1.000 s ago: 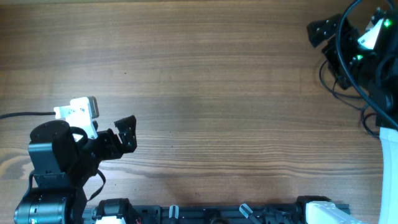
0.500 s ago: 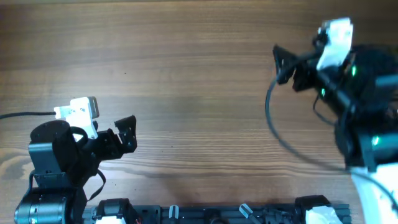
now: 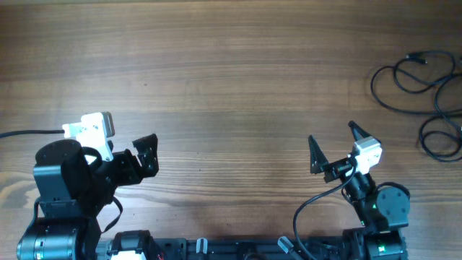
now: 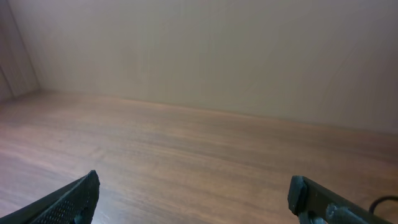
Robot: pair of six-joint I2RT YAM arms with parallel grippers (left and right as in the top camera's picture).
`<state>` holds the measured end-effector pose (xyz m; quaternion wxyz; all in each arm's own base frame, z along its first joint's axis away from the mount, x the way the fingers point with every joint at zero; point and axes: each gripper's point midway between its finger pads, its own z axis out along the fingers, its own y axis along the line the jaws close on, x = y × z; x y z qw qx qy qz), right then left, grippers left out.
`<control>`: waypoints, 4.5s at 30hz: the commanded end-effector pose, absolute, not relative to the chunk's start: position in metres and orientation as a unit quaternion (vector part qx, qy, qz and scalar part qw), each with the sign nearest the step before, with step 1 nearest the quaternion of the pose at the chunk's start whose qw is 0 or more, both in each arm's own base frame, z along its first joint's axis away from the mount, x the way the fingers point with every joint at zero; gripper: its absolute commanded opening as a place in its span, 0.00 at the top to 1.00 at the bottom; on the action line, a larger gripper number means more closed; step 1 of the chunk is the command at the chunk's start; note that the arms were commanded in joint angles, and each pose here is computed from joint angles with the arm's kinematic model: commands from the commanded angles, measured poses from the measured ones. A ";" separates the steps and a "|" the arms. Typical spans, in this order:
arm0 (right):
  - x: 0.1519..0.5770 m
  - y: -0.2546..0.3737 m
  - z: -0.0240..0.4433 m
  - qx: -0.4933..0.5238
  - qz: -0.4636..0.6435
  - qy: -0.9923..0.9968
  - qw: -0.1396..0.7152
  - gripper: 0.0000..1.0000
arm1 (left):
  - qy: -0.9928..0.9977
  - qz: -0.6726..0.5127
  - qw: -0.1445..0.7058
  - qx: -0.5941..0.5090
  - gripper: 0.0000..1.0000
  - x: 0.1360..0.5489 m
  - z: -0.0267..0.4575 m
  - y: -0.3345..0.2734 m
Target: Untangle cables
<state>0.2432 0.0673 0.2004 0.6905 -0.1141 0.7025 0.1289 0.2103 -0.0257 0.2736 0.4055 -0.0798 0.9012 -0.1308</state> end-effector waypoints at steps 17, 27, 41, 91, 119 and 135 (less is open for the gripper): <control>0.237 0.065 0.179 -0.116 0.120 0.691 0.703 0.00 | 0.901 -0.127 0.408 -0.074 0.00 0.210 0.273 -0.025; 0.237 0.065 0.179 -0.116 0.120 0.691 0.703 0.00 | 0.900 -0.127 0.409 -0.074 0.00 0.209 0.274 -0.025; 0.237 0.065 0.179 -0.116 0.120 0.691 0.703 0.00 | 0.810 -0.110 0.569 -0.086 0.00 0.192 0.283 -0.009; 0.237 0.065 0.179 -0.116 0.120 0.692 0.702 0.00 | 0.720 -0.129 0.675 -0.096 0.00 0.245 0.161 -0.001; 0.237 0.065 0.179 -0.116 0.120 0.692 0.702 0.00 | 0.721 -0.129 0.674 -0.096 0.00 0.246 0.161 -0.001; 0.237 0.065 0.179 -0.116 0.120 0.692 0.702 0.00 | 0.721 -0.129 0.674 -0.096 0.00 0.246 0.161 -0.001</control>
